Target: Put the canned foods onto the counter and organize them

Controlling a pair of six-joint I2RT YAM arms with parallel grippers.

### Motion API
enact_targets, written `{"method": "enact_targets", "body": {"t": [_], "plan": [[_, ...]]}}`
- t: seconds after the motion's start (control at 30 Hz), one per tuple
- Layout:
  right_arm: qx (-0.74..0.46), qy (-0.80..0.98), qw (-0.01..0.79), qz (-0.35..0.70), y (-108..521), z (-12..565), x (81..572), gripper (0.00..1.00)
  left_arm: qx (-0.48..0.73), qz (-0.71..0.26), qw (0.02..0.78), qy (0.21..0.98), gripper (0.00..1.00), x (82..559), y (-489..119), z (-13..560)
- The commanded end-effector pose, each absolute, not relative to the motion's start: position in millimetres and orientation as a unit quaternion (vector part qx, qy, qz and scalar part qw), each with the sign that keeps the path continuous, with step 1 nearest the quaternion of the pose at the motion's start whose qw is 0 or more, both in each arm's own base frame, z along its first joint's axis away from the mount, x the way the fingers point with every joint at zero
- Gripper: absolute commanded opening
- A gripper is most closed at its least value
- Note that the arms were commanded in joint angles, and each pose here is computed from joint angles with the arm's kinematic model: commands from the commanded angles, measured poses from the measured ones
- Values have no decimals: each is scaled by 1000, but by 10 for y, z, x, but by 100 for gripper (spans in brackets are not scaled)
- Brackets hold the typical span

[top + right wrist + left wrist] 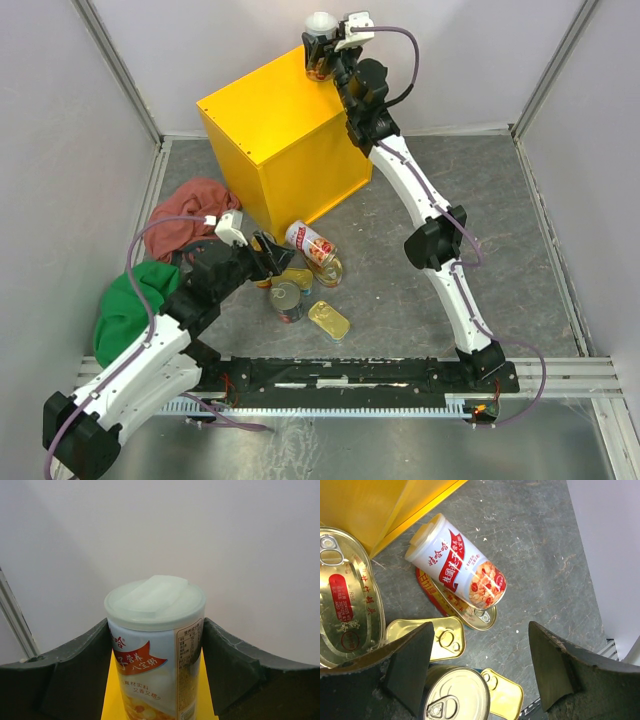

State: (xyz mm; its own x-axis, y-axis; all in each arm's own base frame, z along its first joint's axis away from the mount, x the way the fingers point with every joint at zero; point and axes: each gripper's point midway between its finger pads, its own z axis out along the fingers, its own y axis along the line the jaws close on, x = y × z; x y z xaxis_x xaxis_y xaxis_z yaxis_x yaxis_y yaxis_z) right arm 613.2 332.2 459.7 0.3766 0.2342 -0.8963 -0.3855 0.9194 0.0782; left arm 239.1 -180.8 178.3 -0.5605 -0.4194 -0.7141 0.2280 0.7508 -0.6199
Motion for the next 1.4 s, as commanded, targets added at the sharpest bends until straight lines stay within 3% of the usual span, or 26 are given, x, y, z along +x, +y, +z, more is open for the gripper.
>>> {"method": "enact_targets", "body": {"t": [0.0, 0.37, 0.63, 1.17, 1.27, 1.37], "plan": [[-92, 591, 781, 181, 3446, 3869, 6374, 55, -65, -364, 489, 790, 82, 2405, -1807, 1917], [-103, 613, 763, 179, 3487, 3838, 6237, 89, -85, -382, 495, 776, 82, 2356, -1771, 1991], [-98, 622, 755, 181, 3423, 3970, 6053, 97, -94, -391, 503, 765, 82, 2311, -1735, 2120], [-97, 633, 751, 163, 3171, 4349, 5550, 96, -106, -398, 513, 753, 82, 2252, -1666, 2313], [-95, 629, 755, 159, 3123, 4424, 5505, 89, -109, -398, 514, 752, 81, 2241, -1651, 2310], [-97, 624, 759, 158, 3122, 4473, 5511, 74, -111, -397, 515, 751, 81, 2234, -1639, 2312]]}}
